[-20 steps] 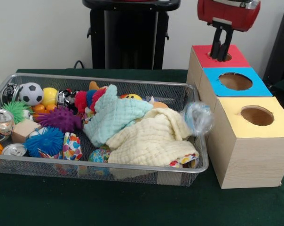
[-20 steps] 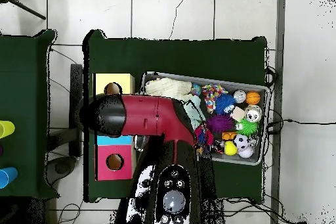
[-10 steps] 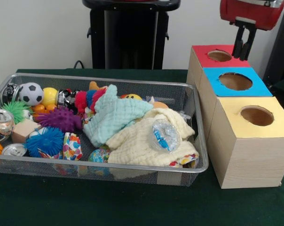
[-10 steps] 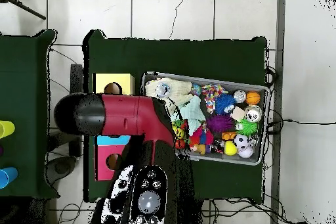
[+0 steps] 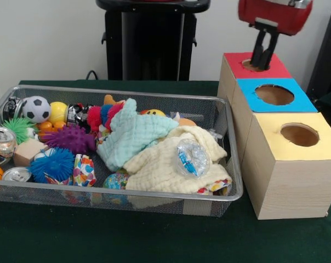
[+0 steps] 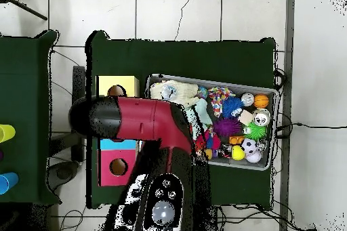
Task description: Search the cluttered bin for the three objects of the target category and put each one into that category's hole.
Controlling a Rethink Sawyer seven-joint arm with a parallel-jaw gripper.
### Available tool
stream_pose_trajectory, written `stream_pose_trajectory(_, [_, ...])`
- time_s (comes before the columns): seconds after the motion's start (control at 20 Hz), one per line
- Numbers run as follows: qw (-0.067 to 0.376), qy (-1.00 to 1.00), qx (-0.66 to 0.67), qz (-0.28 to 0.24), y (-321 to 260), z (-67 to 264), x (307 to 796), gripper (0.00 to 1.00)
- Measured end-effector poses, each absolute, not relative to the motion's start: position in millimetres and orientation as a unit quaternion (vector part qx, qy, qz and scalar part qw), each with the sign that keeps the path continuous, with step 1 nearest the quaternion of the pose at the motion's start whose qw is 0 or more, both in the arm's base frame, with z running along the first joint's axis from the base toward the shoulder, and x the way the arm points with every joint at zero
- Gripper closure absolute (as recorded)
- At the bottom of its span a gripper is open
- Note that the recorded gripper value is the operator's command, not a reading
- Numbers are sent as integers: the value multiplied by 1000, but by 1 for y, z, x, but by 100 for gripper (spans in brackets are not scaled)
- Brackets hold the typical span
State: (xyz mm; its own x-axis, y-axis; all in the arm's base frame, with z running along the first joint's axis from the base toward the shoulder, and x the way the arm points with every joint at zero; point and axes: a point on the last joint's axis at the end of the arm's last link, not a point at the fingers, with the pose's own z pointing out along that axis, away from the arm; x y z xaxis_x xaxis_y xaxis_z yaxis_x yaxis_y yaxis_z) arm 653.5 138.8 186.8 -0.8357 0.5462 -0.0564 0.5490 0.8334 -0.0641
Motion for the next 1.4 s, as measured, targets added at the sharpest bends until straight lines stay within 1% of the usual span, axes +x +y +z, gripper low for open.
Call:
stream_pose_trajectory(0.2, [12,948,316,-42,97,179,660,100])
stream_pose_trajectory(0.25, [9,942,332,-43,73,173,664,100])
stream_pose_trajectory(0.35, [8,939,342,-45,58,168,666,100])
stream_pose_trajectory(0.4, [9,934,354,-46,39,161,671,100])
stream_pose_trajectory(0.65, [13,930,362,-53,11,147,679,100])
stream_pose_trajectory(0.7, [14,931,360,-61,-1,139,682,0])
stream_pose_trajectory(1.1, [23,935,345,-74,-8,129,694,0])
stream_pose_trajectory(1.4, [31,938,340,-62,-2,130,706,0])
